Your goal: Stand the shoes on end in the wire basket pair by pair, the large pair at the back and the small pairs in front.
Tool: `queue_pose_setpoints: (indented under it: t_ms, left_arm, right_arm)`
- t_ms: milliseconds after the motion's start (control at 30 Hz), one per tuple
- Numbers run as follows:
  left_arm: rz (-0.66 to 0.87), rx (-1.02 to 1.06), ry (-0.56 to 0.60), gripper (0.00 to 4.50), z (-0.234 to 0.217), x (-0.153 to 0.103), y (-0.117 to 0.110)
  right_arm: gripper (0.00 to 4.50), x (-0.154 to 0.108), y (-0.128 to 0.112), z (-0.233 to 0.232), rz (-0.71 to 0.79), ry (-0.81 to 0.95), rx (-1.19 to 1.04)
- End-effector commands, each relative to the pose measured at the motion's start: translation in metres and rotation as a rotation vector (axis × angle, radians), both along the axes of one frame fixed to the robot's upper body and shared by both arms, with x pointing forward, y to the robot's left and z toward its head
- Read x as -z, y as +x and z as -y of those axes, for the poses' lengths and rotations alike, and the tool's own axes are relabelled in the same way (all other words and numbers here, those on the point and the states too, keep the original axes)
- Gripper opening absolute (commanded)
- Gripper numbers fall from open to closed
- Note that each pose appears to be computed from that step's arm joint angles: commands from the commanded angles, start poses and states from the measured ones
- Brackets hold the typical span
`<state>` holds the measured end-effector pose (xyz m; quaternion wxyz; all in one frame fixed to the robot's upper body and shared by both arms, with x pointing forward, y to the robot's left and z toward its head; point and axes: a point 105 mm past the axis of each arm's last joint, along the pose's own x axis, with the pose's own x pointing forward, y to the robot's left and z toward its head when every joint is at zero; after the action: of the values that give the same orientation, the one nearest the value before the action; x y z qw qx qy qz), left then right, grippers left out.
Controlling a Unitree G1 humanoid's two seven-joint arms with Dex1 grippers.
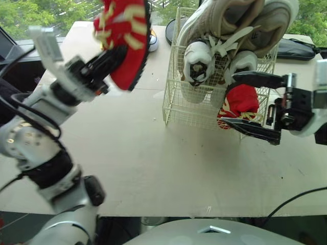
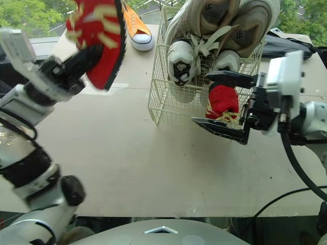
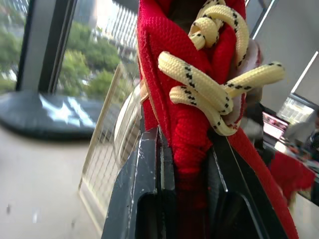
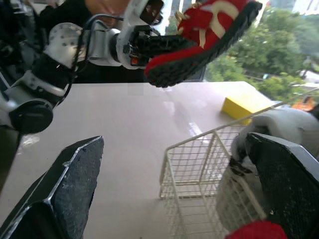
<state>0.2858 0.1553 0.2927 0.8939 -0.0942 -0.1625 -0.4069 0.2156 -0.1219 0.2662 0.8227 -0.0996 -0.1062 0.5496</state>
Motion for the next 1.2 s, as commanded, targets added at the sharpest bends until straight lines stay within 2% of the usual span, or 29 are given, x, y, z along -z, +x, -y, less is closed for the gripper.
queue_pose_setpoints:
  t_ms: [33, 133, 200, 300, 500, 633, 700, 900, 1200]
  left_arm:
    - [0.198, -0.053, 0.088, 0.39, 0.023, -0.004, -0.012]
    - [0.366, -0.086, 0.105, 0.39, 0.041, 0.001, -0.011]
    - [0.424, -0.107, 0.109, 0.39, 0.05, 0.008, -0.006]
    - [0.521, -0.137, 0.116, 0.39, 0.069, 0.027, -0.001]
    - [0.571, -0.214, 0.118, 0.39, 0.091, 0.069, 0.017]
    - [0.555, -0.237, 0.096, 0.39, 0.102, 0.088, 0.027]
    - [0.578, -0.25, 0.098, 0.39, 0.11, 0.093, 0.026]
    - [0.485, -0.228, 0.086, 0.39, 0.12, 0.124, 0.017]
    - [0.408, -0.22, 0.098, 0.39, 0.123, 0.138, 0.006]
  right_arm:
    - [4.5, -0.007, -0.007, 0.015, 0.072, -0.015, 0.077]
    - [4.5, -0.004, -0.007, 0.02, 0.063, -0.007, 0.124]
    - [4.5, -0.005, -0.009, 0.018, 0.064, 0.004, 0.125]
    - [4.5, -0.001, -0.013, 0.023, 0.058, -0.002, 0.161]
    - [4.5, 0.006, -0.027, 0.03, 0.03, -0.004, 0.237]
    - [4.5, 0.008, -0.038, 0.035, 0.017, 0.022, 0.28]
    - [4.5, 0.01, -0.046, 0.038, 0.001, 0.028, 0.29]
    - [4.5, 0.024, -0.061, 0.058, -0.05, -0.04, 0.369]
    - [4.5, 0.027, -0.058, 0.079, -0.057, -0.059, 0.374]
